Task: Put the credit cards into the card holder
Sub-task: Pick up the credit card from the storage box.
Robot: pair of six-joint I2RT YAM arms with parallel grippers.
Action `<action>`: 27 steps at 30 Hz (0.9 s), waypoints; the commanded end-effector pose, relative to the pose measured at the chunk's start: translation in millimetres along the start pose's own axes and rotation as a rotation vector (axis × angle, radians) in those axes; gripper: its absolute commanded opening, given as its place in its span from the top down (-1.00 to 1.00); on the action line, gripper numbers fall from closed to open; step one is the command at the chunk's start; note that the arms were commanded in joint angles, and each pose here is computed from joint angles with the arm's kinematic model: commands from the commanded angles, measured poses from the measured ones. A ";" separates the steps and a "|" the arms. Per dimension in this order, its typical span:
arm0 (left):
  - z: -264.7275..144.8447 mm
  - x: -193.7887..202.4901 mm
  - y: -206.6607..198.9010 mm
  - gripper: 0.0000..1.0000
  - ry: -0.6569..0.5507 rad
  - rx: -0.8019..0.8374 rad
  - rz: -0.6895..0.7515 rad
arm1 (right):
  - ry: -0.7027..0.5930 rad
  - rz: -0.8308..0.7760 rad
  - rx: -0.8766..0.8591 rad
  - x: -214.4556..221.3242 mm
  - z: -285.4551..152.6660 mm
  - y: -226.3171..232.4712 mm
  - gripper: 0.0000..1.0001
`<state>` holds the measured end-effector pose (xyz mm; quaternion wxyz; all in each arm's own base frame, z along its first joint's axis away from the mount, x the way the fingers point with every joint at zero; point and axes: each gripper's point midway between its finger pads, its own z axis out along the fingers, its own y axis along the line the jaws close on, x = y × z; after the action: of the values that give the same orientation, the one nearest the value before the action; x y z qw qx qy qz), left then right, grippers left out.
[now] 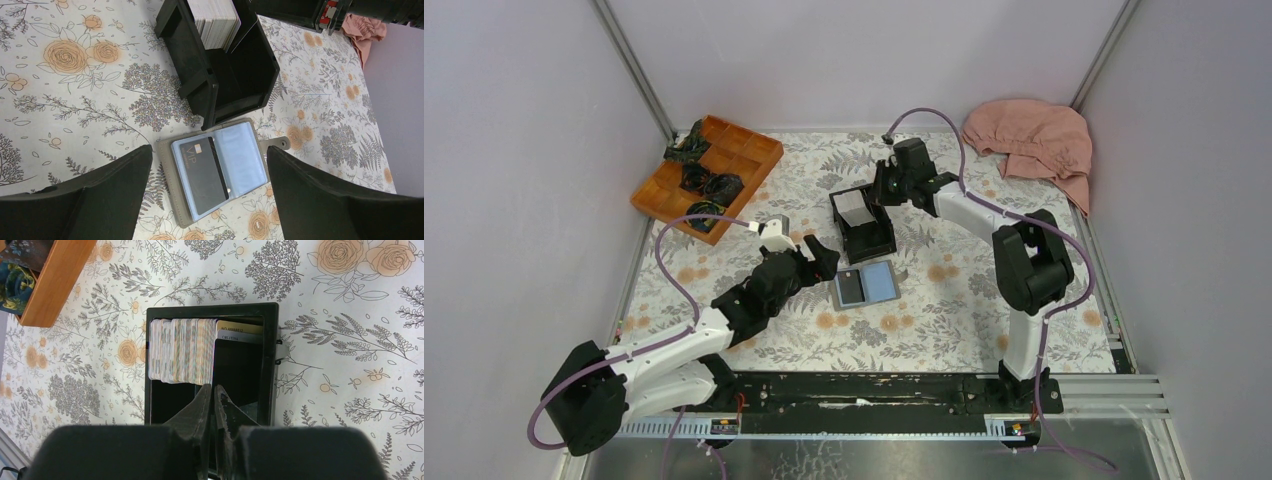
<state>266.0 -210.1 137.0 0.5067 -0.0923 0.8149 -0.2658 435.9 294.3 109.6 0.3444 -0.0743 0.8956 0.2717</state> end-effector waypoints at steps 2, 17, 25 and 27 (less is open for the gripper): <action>-1.7 -16.1 -10.4 -0.81 -0.035 0.023 -0.020 | -0.070 -0.044 0.003 -26.4 -16.8 12.5 0.80; 0.5 -17.6 -8.8 -0.80 -0.038 0.006 -0.003 | -0.022 -0.171 0.182 -8.5 -3.3 -4.9 0.87; 2.7 -17.6 -5.6 -0.76 -0.027 -0.029 -0.001 | -0.002 -0.233 0.271 1.7 2.5 -12.9 1.00; 2.5 -17.5 -5.2 -0.75 -0.021 -0.037 -0.004 | -0.011 -0.252 0.306 1.4 -0.8 -16.2 1.00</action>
<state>268.8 -212.4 143.6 0.5052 -0.0924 0.8169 -0.2625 432.7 289.5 94.3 0.3661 -0.1247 0.9118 0.1378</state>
